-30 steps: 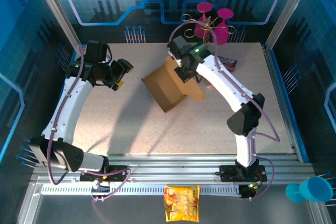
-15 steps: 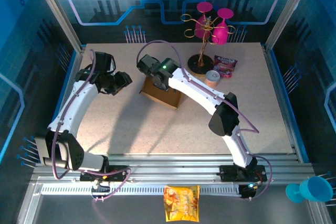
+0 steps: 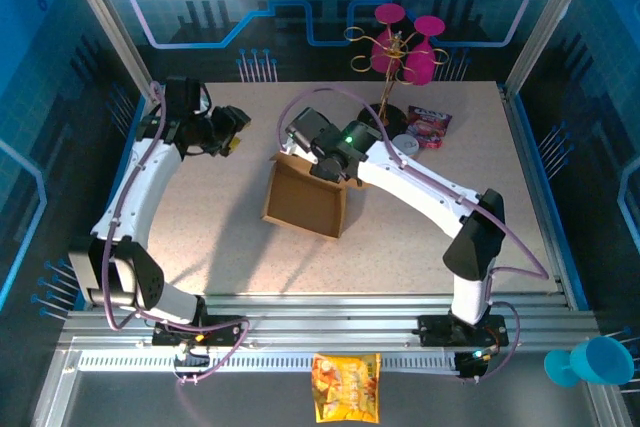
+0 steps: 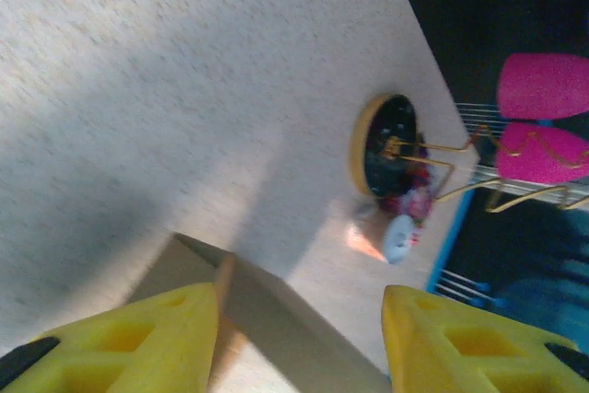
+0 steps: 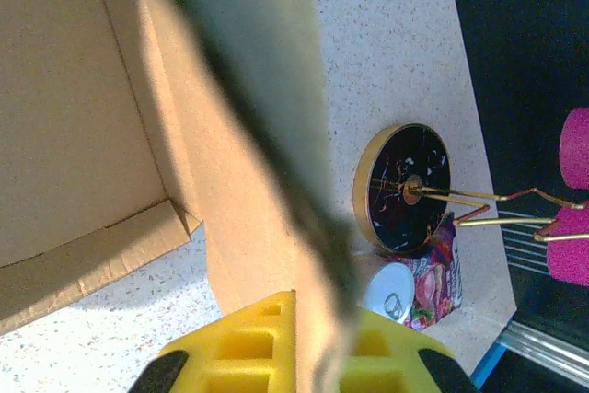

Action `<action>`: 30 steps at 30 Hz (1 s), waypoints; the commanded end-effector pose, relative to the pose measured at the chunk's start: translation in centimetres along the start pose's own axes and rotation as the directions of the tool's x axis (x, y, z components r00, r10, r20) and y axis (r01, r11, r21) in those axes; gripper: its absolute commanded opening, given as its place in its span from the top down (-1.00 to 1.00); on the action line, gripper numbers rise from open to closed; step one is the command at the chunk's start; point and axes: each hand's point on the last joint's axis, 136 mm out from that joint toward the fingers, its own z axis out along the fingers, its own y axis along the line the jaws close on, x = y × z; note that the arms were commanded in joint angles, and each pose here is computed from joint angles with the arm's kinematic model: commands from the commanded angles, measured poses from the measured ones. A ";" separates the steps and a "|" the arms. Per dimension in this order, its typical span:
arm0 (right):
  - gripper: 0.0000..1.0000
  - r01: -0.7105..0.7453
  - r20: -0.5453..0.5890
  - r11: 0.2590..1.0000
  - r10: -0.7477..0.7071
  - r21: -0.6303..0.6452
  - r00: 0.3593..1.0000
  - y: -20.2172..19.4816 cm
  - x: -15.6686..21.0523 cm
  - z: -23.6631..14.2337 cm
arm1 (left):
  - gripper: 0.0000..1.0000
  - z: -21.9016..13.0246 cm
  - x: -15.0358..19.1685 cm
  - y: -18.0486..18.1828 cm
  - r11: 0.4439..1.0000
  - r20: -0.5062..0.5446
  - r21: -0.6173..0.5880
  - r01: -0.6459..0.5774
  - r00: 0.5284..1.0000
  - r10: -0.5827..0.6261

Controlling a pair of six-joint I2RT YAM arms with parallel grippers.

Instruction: Fold the paper box

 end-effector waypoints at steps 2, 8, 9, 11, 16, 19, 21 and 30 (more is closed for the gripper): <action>1.00 0.028 0.057 1.000 -0.028 0.009 0.998 0.1 -1.6 0.1 | -0.03 0.9 2.7 -2.3 0.971 -0.190 0.020 0.238 0.954 -0.230; 1.00 0.017 0.059 0.999 -0.019 0.027 0.998 -0.3 -2.1 0.4 | -0.04 3.4 5.6 -2.2 0.945 -0.289 0.005 0.327 0.905 -0.312; 1.00 0.017 0.062 0.999 -0.019 0.027 0.998 -0.3 -2.2 0.4 | -0.03 3.7 5.8 -2.1 0.942 -0.298 0.000 0.334 0.900 -0.319; 1.00 0.020 0.058 0.999 -0.022 0.039 0.998 -0.4 -2.3 0.5 | -0.03 4.2 6.1 -2.0 0.939 -0.307 -0.004 0.344 0.893 -0.328; 1.00 0.015 0.055 0.998 -0.018 0.058 0.998 -0.5 -2.4 0.5 | -0.02 4.7 6.7 -2.0 0.937 -0.329 -0.010 0.350 0.883 -0.334; 1.00 0.011 0.051 0.997 -0.015 0.074 0.999 -0.8 -2.5 0.5 | -0.03 4.8 7.2 -1.9 0.934 -0.347 -0.016 0.356 0.874 -0.339; 1.00 0.011 0.057 0.997 -0.015 0.082 0.998 -0.9 -2.8 0.4 | -0.03 5.0 7.7 -1.8 0.932 -0.360 -0.020 0.362 0.867 -0.345; 1.00 0.042 0.073 0.985 -0.055 0.167 0.996 -1.3 -3.6 -0.1 | -0.08 5.8 9.4 -0.4 0.903 -0.401 -0.074 0.422 0.817 -0.415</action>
